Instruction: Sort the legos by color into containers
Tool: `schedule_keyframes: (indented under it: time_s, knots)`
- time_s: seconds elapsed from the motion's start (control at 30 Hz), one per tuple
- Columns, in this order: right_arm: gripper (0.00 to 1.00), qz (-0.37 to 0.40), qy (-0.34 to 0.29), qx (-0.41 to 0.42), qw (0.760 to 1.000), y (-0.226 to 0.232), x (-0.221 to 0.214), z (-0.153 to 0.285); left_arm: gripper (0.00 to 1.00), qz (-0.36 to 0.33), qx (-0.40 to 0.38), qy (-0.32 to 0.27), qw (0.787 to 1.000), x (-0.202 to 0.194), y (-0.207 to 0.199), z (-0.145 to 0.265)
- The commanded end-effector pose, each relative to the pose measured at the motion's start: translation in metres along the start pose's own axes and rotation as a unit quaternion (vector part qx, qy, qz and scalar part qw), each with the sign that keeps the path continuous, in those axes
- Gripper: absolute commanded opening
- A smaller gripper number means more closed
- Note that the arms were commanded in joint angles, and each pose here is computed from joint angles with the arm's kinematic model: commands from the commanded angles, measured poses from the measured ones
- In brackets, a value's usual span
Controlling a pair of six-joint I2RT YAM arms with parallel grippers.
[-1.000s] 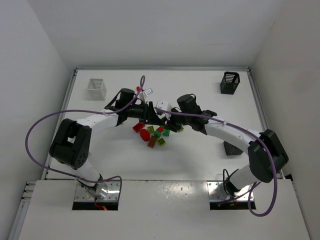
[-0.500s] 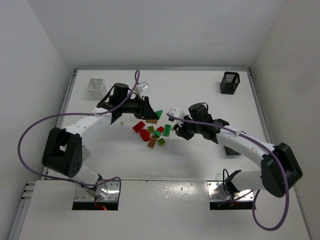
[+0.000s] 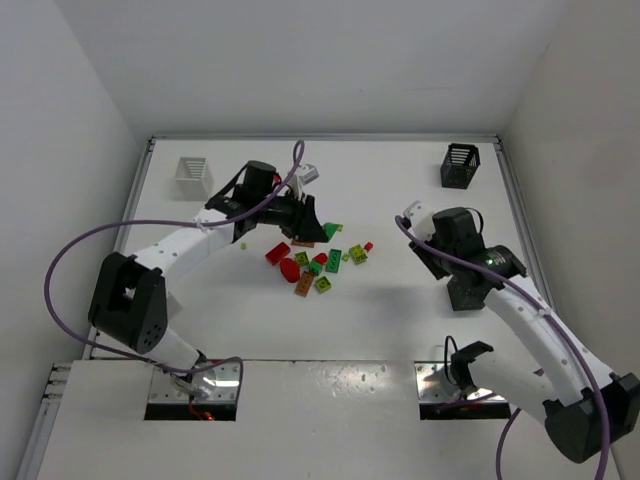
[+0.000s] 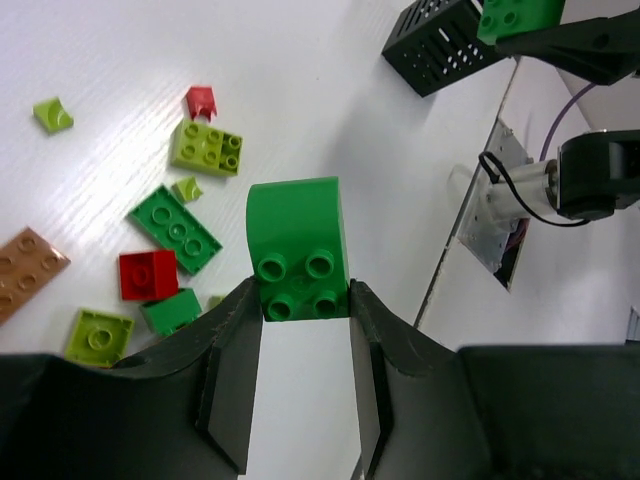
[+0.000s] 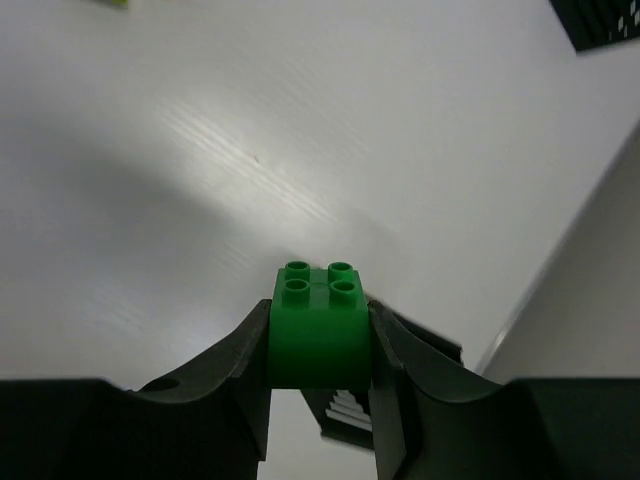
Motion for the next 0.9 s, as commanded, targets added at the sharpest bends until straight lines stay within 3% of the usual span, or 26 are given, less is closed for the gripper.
schedule_keyframes:
  time_s: [0.0, 0.37, 0.87]
  knots:
    - [0.0, -0.008, 0.07, -0.058, 0.996, -0.02, -0.016, 0.033, 0.15, -0.056, -0.024, -0.019, 0.998, 0.029, -0.005, -0.008]
    - [0.0, -0.049, 0.185, -0.085, 0.978, -0.05, -0.016, 0.058, 0.15, -0.079, -0.077, -0.013, 0.994, 0.056, -0.02, -0.05]
    - [0.02, -0.114, 0.263, -0.058, 0.956, -0.08, -0.04, 0.016, 0.15, -0.059, -0.088, -0.036, 0.994, 0.065, -0.022, -0.054]
Point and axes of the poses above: each gripper's point midway between its finger pads, its own z axis back along the fingers, its own y axis along the line the jaws close on, x = y × z, the point moved 8 cm from there along z, back along the fingers, and after that the axes turned 12 degrees about -z, right-handed, at the moved point
